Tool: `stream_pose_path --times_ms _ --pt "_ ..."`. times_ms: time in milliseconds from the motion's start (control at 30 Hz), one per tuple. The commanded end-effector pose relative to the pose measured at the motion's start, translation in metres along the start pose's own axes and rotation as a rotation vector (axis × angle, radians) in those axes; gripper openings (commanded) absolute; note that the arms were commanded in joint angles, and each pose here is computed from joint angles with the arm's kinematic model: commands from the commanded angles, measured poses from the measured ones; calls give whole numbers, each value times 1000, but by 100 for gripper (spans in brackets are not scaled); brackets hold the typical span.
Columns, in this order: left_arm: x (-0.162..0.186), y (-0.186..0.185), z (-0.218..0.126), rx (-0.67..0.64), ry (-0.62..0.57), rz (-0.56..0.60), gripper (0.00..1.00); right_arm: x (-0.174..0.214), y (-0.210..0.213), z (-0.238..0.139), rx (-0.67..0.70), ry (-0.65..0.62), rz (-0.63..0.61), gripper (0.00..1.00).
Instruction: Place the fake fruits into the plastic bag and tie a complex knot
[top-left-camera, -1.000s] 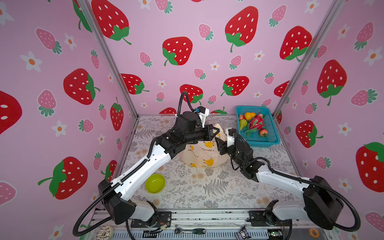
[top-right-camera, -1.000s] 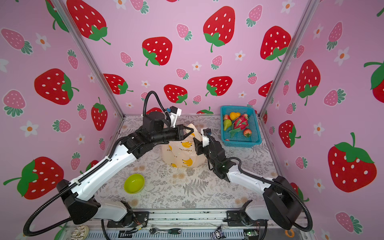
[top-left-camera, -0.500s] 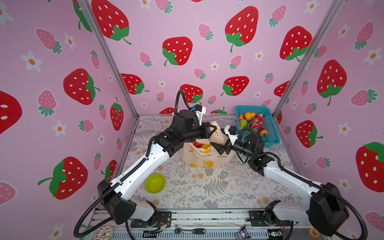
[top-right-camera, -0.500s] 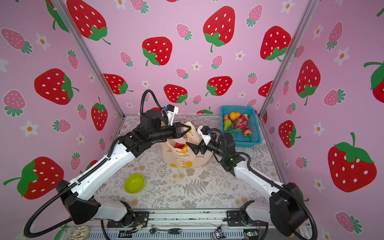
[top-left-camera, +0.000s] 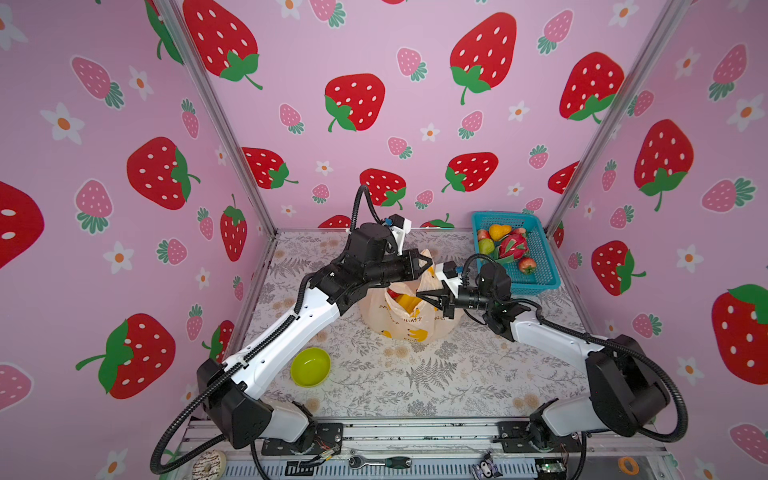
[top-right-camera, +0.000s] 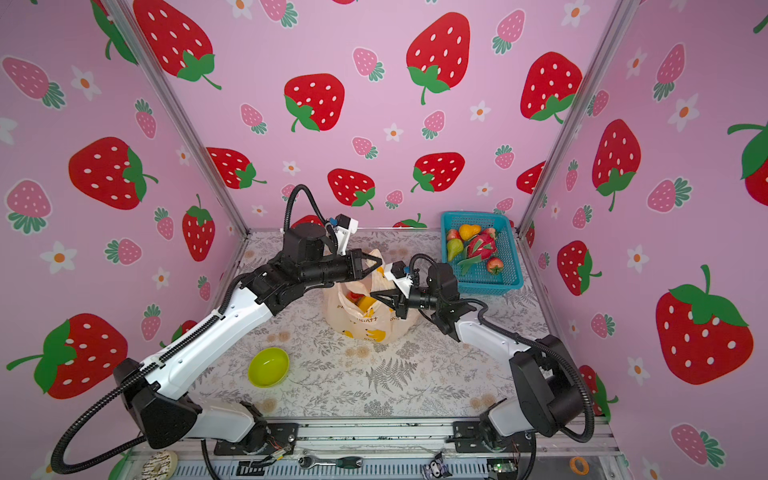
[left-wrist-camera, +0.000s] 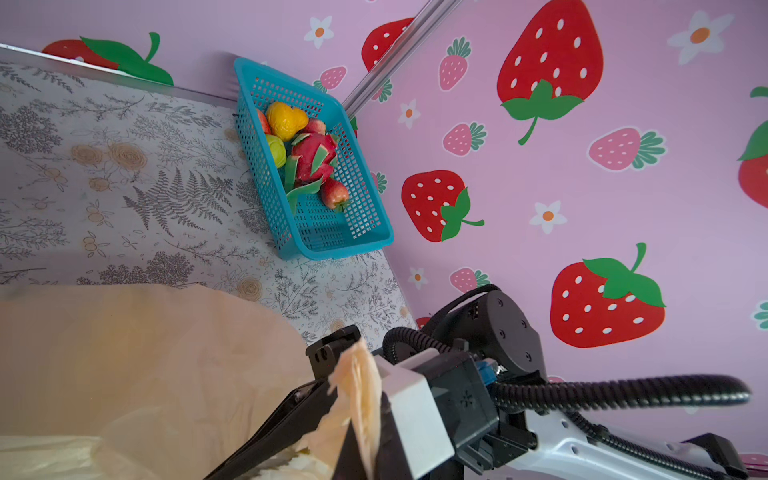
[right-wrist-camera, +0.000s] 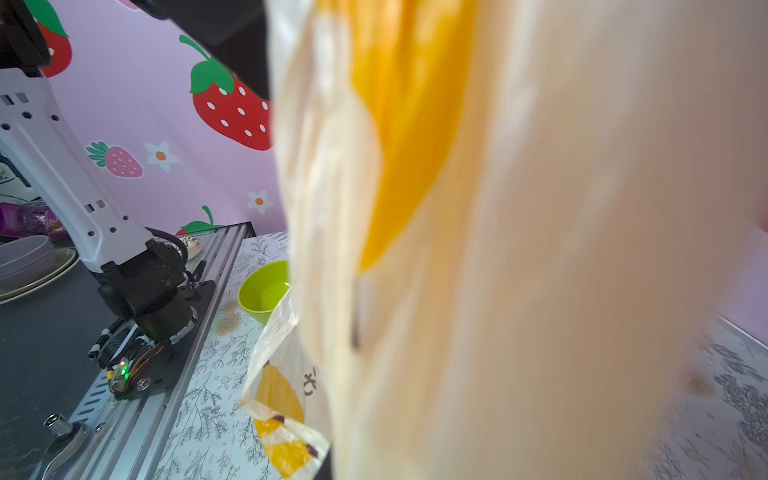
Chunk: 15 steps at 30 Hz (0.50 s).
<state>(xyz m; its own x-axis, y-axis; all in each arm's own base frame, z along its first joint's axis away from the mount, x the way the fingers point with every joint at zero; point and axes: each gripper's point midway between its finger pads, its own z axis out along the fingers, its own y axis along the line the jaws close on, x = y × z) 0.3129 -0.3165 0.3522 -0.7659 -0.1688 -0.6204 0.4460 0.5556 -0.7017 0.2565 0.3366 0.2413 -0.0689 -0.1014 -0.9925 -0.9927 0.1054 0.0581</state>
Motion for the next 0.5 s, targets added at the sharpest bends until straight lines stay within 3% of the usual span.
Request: stream_pose_path --times_ms 0,233,467 --pt "-22 -22 -12 74 -84 19 0 -1 -14 -7 99 3 4 20" --pt "-19 -21 -9 79 -78 -4 0 -41 -39 -18 359 -104 39 61" --pt "-16 -20 -4 90 -76 -46 0 -57 -53 -29 681 -196 75 80"
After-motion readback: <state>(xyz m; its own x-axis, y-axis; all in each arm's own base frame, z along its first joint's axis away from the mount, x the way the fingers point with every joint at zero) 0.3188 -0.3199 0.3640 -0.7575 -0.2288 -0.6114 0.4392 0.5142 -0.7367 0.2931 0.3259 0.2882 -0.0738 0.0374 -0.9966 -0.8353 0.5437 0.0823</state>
